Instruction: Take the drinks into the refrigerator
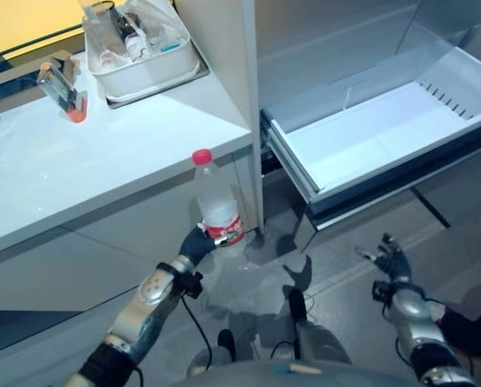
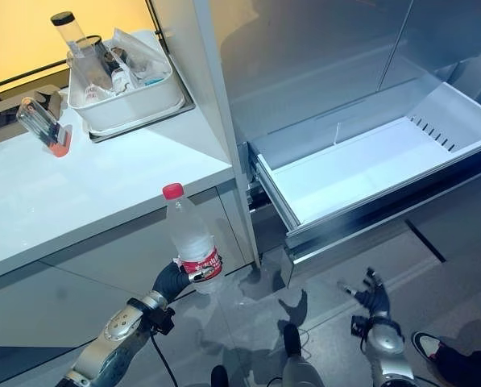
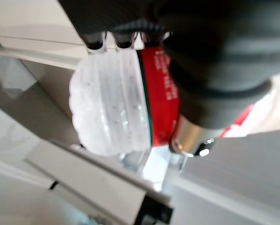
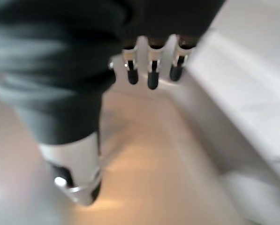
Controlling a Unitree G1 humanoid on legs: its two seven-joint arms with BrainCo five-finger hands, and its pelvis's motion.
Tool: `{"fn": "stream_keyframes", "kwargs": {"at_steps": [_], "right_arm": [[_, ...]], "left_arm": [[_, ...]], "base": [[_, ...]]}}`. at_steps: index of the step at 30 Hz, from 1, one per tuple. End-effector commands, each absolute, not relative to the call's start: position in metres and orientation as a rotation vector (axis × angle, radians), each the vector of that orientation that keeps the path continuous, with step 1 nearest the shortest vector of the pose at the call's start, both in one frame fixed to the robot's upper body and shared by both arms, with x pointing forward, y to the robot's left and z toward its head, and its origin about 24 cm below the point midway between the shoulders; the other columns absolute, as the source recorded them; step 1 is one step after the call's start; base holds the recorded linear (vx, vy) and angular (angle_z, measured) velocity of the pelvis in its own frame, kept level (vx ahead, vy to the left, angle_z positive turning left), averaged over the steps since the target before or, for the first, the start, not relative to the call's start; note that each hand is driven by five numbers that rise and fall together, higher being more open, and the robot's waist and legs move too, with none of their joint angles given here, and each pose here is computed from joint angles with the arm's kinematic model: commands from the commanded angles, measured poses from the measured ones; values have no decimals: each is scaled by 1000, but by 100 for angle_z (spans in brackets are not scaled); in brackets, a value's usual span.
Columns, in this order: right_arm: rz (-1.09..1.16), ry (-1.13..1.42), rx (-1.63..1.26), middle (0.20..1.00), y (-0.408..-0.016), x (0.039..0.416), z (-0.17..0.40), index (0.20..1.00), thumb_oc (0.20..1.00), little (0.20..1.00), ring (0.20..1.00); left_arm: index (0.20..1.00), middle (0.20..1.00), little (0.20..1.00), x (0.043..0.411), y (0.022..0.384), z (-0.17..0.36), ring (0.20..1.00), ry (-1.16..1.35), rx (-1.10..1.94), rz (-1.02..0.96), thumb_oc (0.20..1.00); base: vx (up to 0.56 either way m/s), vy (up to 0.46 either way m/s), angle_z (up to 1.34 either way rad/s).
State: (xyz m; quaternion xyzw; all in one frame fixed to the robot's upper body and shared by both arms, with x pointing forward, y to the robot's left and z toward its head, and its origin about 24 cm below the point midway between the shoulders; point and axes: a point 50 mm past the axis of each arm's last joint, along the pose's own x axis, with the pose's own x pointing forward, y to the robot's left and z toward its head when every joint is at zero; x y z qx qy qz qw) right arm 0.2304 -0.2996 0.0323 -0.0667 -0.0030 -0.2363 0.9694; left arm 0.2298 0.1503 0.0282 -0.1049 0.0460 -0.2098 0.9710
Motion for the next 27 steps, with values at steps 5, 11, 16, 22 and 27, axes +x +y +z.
{"fn": "stream_keyframes", "kwargs": {"at_steps": [5, 11, 16, 22, 27], "right_arm": [[-365, -490, -277, 1000, -285, 224, 136, 1000, 1000, 1000, 1000], [-105, -786, -313, 1000, -242, 212, 198, 1000, 1000, 1000, 1000], [126, -883, -285, 1000, -211, 218, 224, 1000, 1000, 1000, 1000], [296, -765, -344, 1000, -189, 259, 224, 1000, 1000, 1000, 1000], [448, -461, -443, 1000, -166, 316, 190, 1000, 1000, 1000, 1000]], "left_arm": [[200, 200, 200, 243, 175, 73, 200, -183, -141, -292, 200], [200, 200, 200, 247, 185, 66, 200, -166, -97, -202, 200], [200, 200, 200, 252, 182, 63, 200, -147, -63, -207, 200], [200, 200, 200, 262, 161, 58, 200, -113, -39, -303, 200], [200, 200, 200, 265, 128, 40, 200, -30, -34, -423, 200]], "base": [[16, 15, -3], [0, 0, 0], [0, 0, 0], [0, -2, 1], [1, -21, 13]]}}
